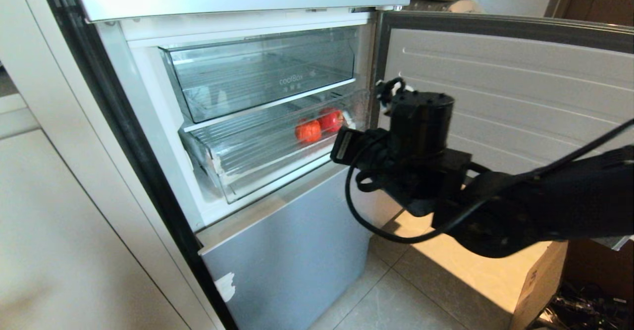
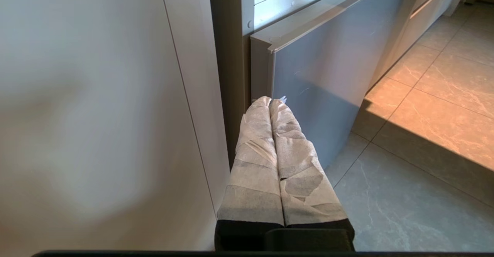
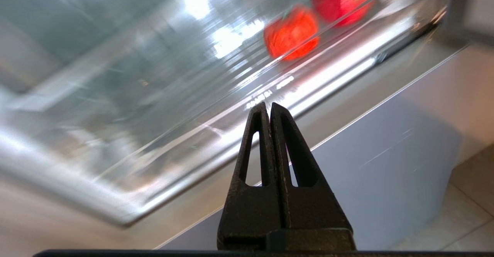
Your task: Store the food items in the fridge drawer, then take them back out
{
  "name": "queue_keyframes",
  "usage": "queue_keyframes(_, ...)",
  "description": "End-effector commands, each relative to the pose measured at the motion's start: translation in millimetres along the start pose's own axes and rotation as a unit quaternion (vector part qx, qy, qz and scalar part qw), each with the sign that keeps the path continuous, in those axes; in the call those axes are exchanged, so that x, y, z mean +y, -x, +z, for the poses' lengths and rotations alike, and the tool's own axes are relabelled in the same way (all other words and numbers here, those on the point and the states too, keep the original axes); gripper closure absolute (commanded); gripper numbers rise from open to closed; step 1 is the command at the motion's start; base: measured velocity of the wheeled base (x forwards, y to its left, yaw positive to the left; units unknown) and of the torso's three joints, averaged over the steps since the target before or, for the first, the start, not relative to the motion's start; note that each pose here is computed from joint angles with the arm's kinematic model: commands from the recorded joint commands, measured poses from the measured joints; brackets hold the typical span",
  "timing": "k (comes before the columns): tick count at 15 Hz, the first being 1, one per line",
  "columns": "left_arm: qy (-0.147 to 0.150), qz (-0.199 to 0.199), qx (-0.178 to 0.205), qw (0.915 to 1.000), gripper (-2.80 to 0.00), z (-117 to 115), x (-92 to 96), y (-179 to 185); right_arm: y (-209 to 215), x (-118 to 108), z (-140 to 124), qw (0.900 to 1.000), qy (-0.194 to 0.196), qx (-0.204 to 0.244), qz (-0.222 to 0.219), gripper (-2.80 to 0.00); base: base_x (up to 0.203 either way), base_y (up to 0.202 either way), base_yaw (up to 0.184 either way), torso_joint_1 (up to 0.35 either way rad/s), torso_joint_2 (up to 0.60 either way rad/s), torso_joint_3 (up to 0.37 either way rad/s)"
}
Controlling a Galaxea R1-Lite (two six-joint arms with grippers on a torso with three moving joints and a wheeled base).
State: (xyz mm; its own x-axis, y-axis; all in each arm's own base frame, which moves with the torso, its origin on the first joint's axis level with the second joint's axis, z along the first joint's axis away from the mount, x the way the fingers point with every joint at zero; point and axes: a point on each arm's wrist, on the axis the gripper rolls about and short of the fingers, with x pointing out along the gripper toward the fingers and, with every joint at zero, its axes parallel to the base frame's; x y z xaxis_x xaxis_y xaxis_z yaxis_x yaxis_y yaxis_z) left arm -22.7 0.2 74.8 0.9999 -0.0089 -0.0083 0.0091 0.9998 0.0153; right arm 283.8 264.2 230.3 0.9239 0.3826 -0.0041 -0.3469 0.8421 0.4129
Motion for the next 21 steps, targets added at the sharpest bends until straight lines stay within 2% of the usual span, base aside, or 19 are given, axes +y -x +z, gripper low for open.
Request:
queue_keyframes(1, 0.000, 0.000, 0.001, 1.0000, 0.00, 0, 0.0, 0, 88, 0, 70, 0.997, -0.027, -0.057, 0.035, 0.00, 0.000, 0.000, 0.000, 0.000, 0.00, 0.000)
queue_keyframes(4, 0.000, 0.000, 0.001, 1.0000, 0.00, 0, 0.0, 0, 183, -29, 97, 0.996, -0.019, -0.073, 0.043, 0.00, 0.000, 0.000, 0.000, 0.000, 0.00, 0.000)
queue_keyframes(6, 0.000, 0.000, 0.000, 1.0000, 0.00, 0, 0.0, 0, 236, -58, 91, 0.997, -0.002, -0.073, 0.031, 0.00, 0.000, 0.000, 0.000, 0.000, 0.00, 0.000)
queue_keyframes(8, 0.000, 0.000, 0.001, 1.0000, 0.00, 0, 0.0, 0, 273, -95, 62, 0.998, 0.026, -0.053, -0.018, 0.00, 0.000, 0.000, 0.000, 0.000, 0.00, 0.000)
queue_keyframes(10, 0.000, 0.000, 0.001, 1.0000, 0.00, 0, 0.0, 0, 289, -126, 39, 0.991, 0.048, -0.054, -0.111, 0.00, 0.000, 0.000, 0.000, 0.000, 0.00, 0.000)
queue_keyframes(12, 0.000, 0.000, 0.001, 1.0000, 0.00, 0, 0.0, 0, 297, -150, 30, 0.970, 0.059, -0.074, -0.224, 0.00, 0.000, 0.000, 0.000, 0.000, 0.00, 0.000)
queue_keyframes(14, 0.000, 0.000, 0.001, 1.0000, 0.00, 0, 0.0, 0, 309, -166, 31, 0.935, 0.059, -0.116, -0.331, 0.00, 0.000, 0.000, 0.000, 0.000, 0.00, 0.000)
queue_keyframes(16, 0.000, 0.000, 0.001, 1.0000, 0.00, 0, 0.0, 0, 321, -174, 34, 0.895, 0.054, -0.163, -0.412, 0.00, 0.000, 0.000, 0.000, 0.000, 0.00, 0.000)
queue_keyframes(17, 0.000, 0.000, 0.001, 1.0000, 0.00, 0, 0.0, 0, 326, -177, 39, 0.876, 0.047, -0.191, -0.440, 0.00, 0.000, 0.000, 0.000, 0.000, 0.00, 0.000)
queue_keyframes(18, 0.000, 0.000, 0.001, 1.0000, 0.00, 0, 0.0, 0, 328, -179, 45, 0.863, 0.038, -0.212, -0.458, 0.00, 0.000, 0.000, 0.000, 0.000, 0.00, 0.000)
queue_keyframes(20, 0.000, 0.000, 0.001, 1.0000, 0.00, 0, 0.0, 0, 327, -189, 63, 0.843, 0.008, -0.242, -0.480, 0.00, 0.000, 0.000, 0.000, 0.000, 0.00, 0.000)
queue_keyframes(21, 0.000, 0.000, 0.001, 1.0000, 0.00, 0, 0.0, 0, 324, -201, 74, 0.840, -0.018, -0.244, -0.485, 0.00, 0.000, 0.000, 0.000, 0.000, 0.00, 0.000)
